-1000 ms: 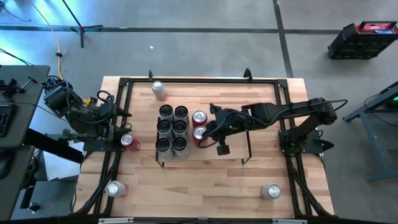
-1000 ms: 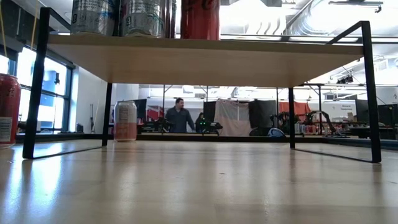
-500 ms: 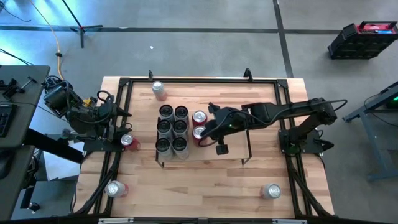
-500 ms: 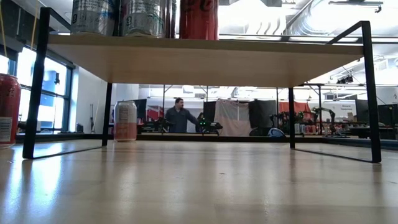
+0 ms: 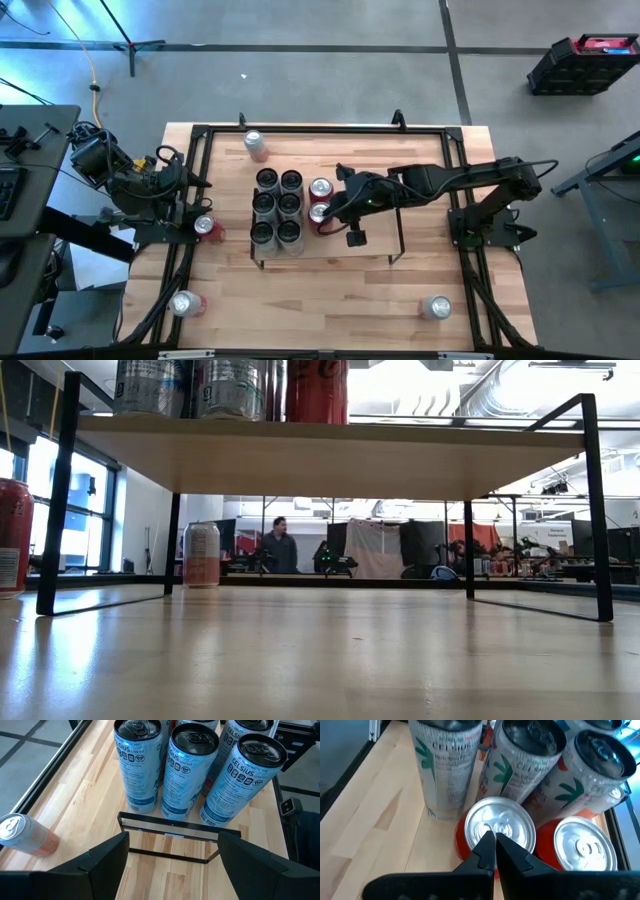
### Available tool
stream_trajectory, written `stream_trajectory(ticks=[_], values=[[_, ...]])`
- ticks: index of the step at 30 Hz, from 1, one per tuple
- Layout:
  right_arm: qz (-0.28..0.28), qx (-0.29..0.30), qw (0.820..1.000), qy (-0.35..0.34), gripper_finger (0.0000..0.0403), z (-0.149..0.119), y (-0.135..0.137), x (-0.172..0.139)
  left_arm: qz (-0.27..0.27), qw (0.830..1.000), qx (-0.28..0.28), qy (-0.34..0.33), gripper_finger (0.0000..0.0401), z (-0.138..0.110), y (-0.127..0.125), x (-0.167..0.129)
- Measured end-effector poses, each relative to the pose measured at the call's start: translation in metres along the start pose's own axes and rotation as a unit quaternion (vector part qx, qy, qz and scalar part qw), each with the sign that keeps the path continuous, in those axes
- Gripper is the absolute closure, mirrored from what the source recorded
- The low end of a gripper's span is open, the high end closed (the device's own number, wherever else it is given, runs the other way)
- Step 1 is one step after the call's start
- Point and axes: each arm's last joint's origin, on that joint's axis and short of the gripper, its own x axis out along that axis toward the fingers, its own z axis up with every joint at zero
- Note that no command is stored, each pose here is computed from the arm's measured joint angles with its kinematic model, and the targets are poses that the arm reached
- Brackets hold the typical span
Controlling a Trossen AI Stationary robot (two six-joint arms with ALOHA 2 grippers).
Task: Place canned beverage on shelf
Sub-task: Adjust the red soda cans on the shelf
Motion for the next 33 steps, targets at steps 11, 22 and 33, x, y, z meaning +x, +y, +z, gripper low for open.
stream_trajectory(ticks=[11,22,33], values=[[0.002,-0.003,1.0,-0.006,0.0403,0.0011,0.0,0.0001,0.0,1.0,0.0,0.0,0.0107,0.0,0.0,0.0001],[0.003,-0.009,1.0,-0.004,0.0403,0.0006,-0.0003,0.0038,0.0,1.0,0.0,0.0,0.0107,0.0,0.0,0.0],[-0.032,-0.023,0.999,-0.028,0.0403,0.0054,-0.0077,0.0,0.0,1.0,0.0,0.0,0.0107,0.0,0.0,0.0]])
